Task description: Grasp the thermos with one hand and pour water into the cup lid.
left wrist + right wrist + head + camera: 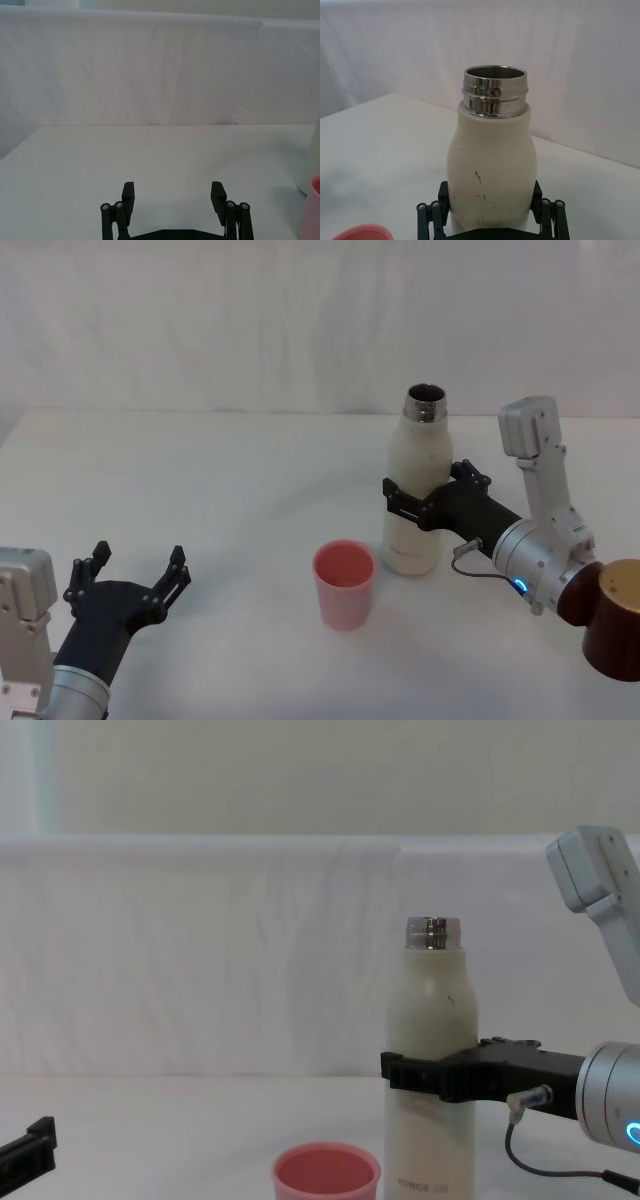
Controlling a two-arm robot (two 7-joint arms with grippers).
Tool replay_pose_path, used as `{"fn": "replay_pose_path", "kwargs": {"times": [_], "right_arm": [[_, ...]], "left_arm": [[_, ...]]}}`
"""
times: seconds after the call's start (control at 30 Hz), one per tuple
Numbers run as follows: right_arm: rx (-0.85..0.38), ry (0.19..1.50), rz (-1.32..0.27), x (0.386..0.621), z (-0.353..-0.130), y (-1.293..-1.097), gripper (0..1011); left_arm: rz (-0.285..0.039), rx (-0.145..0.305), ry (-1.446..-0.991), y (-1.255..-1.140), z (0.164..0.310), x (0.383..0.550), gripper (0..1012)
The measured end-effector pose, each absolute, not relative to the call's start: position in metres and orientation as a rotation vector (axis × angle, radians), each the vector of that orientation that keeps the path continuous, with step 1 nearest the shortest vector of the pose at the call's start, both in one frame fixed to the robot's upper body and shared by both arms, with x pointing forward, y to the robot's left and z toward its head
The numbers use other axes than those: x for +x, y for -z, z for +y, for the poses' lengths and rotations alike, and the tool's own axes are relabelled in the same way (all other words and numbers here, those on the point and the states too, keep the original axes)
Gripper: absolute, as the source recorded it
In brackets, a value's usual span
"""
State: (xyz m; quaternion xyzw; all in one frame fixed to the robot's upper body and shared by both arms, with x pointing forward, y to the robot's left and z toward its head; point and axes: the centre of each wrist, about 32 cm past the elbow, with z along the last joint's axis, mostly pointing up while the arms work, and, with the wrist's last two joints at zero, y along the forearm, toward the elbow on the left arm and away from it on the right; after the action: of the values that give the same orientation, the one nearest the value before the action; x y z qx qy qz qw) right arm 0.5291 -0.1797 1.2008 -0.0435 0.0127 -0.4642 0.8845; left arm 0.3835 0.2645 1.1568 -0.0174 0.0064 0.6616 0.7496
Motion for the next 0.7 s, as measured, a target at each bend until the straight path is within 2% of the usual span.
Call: {"fn": "replay_pose_path", "kwargs": {"times": [0.7], "right_arm": [[-0.1,0.956,0.023,0.5301,-0.1791,-1.198,957]], "left_arm": [[0.014,-0.038,-1.446,-1.1568,0.2645,0.3835,1001]]}}
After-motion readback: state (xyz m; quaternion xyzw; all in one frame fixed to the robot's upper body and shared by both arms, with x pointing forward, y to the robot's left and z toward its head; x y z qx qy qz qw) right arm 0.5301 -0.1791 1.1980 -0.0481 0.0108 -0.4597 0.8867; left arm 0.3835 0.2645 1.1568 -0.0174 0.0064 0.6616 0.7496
